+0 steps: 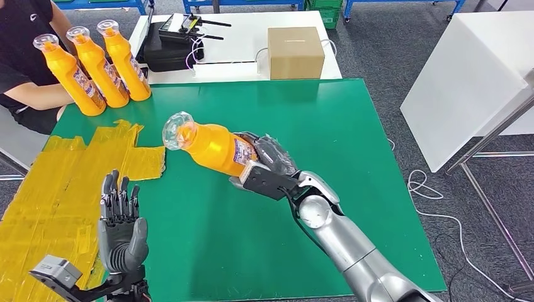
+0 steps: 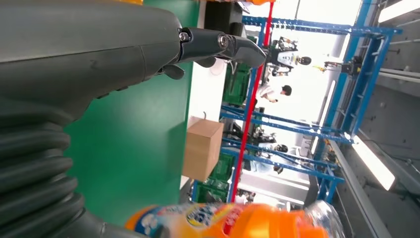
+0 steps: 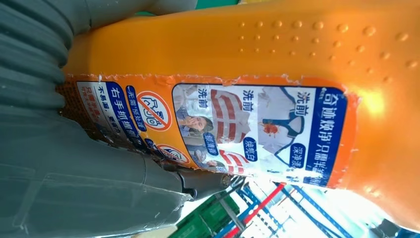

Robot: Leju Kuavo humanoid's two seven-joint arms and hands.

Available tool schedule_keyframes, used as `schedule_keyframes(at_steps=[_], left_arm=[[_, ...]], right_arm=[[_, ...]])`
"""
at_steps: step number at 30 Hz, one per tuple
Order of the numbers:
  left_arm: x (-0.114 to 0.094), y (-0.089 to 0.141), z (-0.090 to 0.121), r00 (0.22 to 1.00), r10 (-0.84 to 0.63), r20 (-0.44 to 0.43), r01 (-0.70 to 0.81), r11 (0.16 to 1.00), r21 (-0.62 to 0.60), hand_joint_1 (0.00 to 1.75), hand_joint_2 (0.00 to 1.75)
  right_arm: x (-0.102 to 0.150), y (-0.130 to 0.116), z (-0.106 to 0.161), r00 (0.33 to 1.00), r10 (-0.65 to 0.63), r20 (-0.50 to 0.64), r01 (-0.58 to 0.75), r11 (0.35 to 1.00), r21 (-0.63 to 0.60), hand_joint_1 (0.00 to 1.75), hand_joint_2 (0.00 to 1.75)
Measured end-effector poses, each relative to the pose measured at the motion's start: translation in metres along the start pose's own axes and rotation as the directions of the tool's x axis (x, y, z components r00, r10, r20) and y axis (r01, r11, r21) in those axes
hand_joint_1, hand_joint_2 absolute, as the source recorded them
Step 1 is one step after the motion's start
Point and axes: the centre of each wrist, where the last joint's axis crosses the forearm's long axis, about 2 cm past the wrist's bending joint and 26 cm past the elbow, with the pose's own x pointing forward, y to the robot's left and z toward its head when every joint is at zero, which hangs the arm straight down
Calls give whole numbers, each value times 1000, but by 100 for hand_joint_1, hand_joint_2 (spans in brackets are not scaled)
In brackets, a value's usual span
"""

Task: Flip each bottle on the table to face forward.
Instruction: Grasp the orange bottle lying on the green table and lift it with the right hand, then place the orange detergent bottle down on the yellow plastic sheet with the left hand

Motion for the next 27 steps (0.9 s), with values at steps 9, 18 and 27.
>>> schedule_keyframes(at_steps=[9,18,27], left_arm=[[0,-11,-7,999,29,12,-29,999,-33,0,175],[-2,-12,-7,999,33,9,-33,999,-43,0,175],[-3,-12,-6,999,32,-2,-32,999,-44,0,175]], right_arm=[[8,45,-15,999,-39,-15,40,994,100,175,175],[18,75,-21,999,-38,8,36,981,189,175,175],[35,101,-24,998,-37,53,21,958,286,175,175]])
